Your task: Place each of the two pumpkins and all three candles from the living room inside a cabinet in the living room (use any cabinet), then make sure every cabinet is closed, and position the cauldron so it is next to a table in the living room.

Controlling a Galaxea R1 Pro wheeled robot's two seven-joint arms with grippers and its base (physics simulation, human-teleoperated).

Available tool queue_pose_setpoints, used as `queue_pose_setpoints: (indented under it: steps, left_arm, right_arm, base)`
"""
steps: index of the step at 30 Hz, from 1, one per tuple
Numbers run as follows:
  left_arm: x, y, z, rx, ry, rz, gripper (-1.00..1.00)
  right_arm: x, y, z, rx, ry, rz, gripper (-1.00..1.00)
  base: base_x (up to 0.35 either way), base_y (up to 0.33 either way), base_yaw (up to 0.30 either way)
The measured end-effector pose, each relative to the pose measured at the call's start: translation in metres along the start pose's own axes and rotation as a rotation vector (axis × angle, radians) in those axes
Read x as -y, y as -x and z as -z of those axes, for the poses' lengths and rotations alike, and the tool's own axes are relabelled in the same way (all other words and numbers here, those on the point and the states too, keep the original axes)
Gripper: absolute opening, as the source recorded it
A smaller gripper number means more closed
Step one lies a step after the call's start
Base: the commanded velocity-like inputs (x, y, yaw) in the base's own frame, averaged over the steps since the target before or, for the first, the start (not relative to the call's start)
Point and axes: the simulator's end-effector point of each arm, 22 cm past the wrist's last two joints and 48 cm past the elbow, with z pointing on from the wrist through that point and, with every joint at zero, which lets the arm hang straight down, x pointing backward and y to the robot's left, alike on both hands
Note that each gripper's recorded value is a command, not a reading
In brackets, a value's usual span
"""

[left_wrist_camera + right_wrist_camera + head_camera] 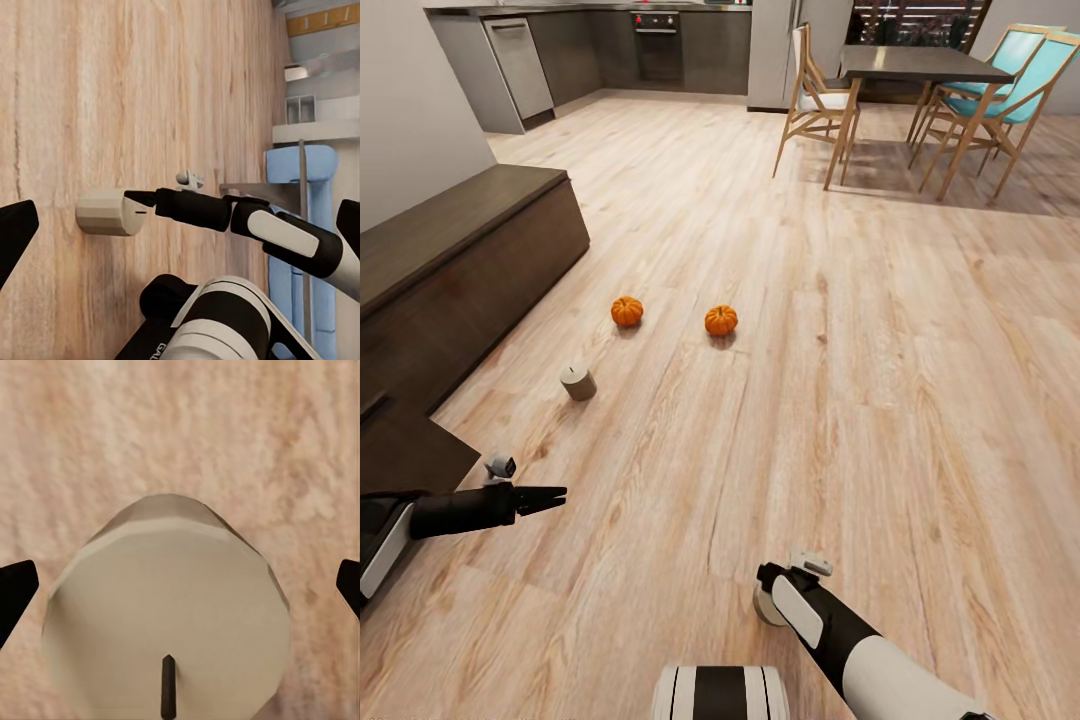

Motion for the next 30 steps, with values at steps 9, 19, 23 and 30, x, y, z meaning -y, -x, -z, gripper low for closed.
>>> queue_pose_setpoints:
  steps: [9,19,23,30]
  left_arm:
    - [-0.005,-0.003,-0.003,-0.007,0.002,0.010,1.00]
    - [-0.005,-0.003,-0.003,-0.007,0.002,0.009,1.00]
    - [-0.005,-0.003,-0.003,-0.007,0.002,0.009,1.00]
    - [-0.017,-0.008,-0.007,-0.018,0.007,0.031,1.00]
  right_arm:
    - [-0.002,-0.004,-0.004,-0.007,0.009,0.006,1.00]
    - [-0.005,-0.012,-0.007,-0.025,0.041,0.012,1.00]
    - [0.002,-0.020,-0.010,-0.040,0.026,0.017,1.00]
    - [0.006,-0.032,-0.019,-0.063,0.015,0.024,1.00]
  base:
    - [0.000,0.000,0.000]
    - [0.000,0.000,0.000]
    - [0.000,0.000,0.000]
    - [0.000,0.000,0.000]
